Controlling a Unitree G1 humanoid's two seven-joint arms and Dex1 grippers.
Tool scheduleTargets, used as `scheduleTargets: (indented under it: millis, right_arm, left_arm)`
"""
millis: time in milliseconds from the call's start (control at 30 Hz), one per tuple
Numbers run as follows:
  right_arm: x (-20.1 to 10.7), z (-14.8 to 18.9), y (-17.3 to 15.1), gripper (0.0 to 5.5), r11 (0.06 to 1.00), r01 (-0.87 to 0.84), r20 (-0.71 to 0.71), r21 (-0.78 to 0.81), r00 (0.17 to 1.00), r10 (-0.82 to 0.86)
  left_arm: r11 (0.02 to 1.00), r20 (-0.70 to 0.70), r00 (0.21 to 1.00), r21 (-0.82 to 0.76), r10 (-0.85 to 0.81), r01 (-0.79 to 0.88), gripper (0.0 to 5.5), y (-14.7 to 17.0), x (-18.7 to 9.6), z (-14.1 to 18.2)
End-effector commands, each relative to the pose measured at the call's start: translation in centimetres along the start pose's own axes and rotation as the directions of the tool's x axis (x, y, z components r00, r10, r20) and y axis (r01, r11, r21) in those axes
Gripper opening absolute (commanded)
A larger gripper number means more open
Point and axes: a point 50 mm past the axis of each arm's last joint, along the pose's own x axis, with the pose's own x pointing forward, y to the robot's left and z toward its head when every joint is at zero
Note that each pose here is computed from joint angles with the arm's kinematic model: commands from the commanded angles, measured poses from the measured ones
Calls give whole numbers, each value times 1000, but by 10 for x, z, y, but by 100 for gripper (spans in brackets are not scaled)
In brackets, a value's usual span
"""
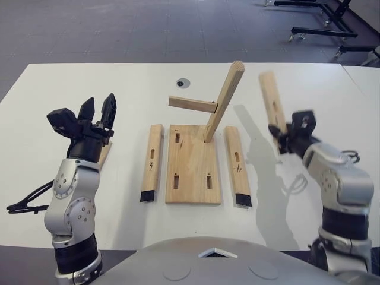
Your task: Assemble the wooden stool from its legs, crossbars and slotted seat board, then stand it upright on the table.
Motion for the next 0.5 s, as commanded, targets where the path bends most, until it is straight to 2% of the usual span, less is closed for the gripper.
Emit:
scheduleTargets:
  millis: [33, 133, 200, 267, 400, 500]
  right_arm:
    - [21, 62, -7, 200, 999, -34, 334, 38, 943, 19]
    - [14, 88, -1, 200, 990, -142, 490, 23, 865, 113]
    - [3, 115, 15, 200, 947, -320, 595, -37, 754, 278]
    - [-8, 130, 32, 200, 883, -458, 639, -106, 649, 414]
    - [-39, 149, 71, 200, 671, -715, 655, -197, 413, 633]
    - [-47, 136, 90, 200, 542, -806, 562, -239, 340, 754]
  left_arm:
    - [994, 18, 994, 5, -108, 108, 321, -2, 19, 12]
    - [974, 20, 974, -29, -225, 225, 321, -9, 29, 18]
    - [931, 53, 935, -82, -352, 355, 321, -19, 29, 25]
    - [884, 77, 892, -118, -446, 453, 321, -28, 25, 30]
    - [732, 112, 757, -200, -644, 652, 321, -44, 18, 38]
    - [636, 115, 676, -254, -728, 729, 321, -48, 14, 40]
